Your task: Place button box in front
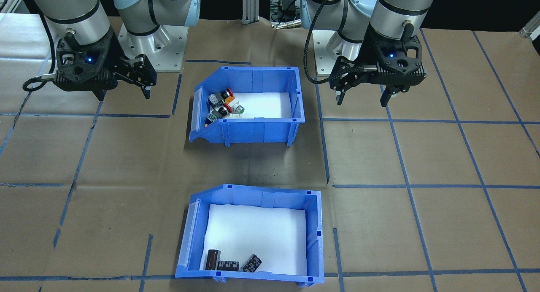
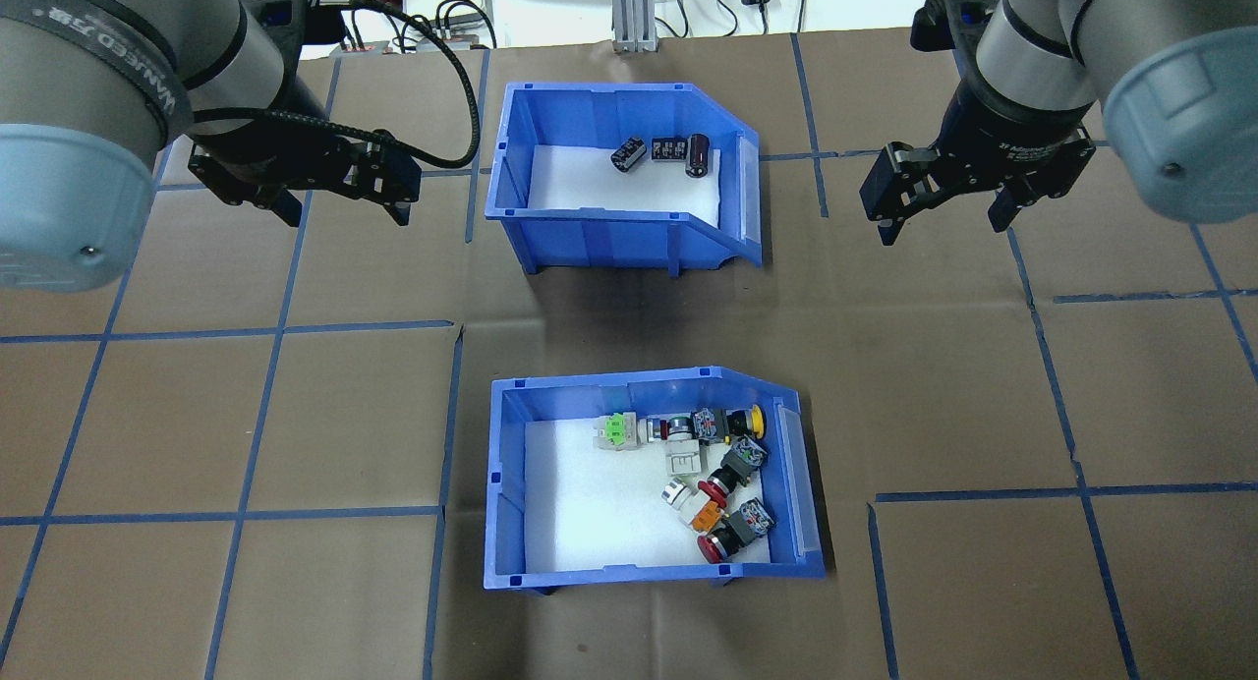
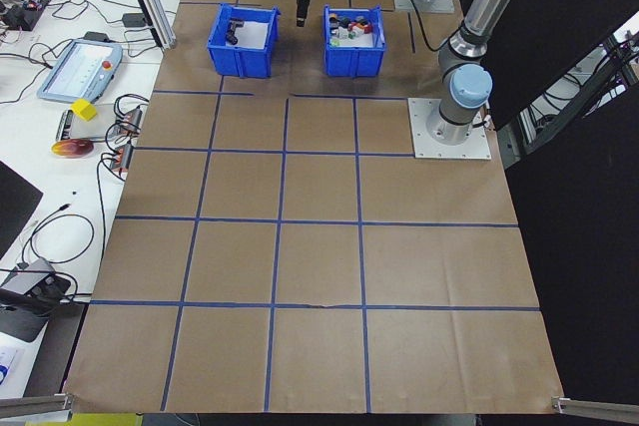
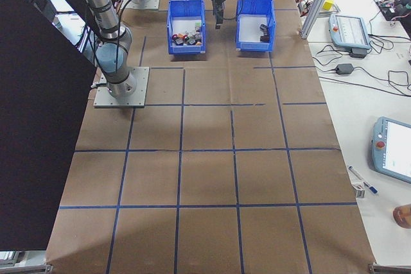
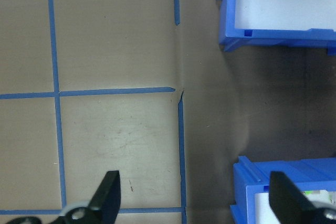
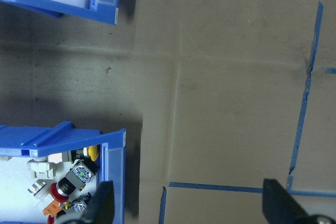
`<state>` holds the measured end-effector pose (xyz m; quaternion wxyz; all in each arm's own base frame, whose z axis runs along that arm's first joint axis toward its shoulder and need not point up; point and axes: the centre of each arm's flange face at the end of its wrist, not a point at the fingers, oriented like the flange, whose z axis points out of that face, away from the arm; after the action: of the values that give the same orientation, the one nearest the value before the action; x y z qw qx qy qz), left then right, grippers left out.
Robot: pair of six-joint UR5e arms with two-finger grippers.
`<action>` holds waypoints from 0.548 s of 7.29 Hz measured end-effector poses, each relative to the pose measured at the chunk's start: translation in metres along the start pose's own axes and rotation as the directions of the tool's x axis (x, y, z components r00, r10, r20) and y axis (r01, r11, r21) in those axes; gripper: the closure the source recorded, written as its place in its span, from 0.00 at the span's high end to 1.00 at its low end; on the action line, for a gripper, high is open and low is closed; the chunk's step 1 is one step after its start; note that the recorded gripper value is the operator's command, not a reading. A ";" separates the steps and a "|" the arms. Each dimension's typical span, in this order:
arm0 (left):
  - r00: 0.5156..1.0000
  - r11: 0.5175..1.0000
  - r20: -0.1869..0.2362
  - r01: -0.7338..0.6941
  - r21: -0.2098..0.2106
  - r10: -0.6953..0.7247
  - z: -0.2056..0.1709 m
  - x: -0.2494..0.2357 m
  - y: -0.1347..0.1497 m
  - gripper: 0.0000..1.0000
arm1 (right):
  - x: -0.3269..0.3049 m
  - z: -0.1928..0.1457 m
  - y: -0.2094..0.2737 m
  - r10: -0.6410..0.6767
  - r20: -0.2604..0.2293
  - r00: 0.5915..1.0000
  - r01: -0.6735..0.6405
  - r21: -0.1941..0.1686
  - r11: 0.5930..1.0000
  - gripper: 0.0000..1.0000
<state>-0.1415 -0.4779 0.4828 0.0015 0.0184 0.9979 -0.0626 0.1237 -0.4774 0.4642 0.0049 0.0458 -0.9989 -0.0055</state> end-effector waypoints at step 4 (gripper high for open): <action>1.000 1.000 -0.001 -0.003 -0.021 0.003 -0.002 0.001 0.006 0.99 | -0.001 0.001 -0.001 -0.030 0.003 1.000 0.030 -0.010 1.000 1.00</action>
<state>-0.1425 -0.4716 0.4843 0.0011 0.0199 0.9984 -0.0521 0.1247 -0.4787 0.4635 0.0035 0.0605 -0.9981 -0.0106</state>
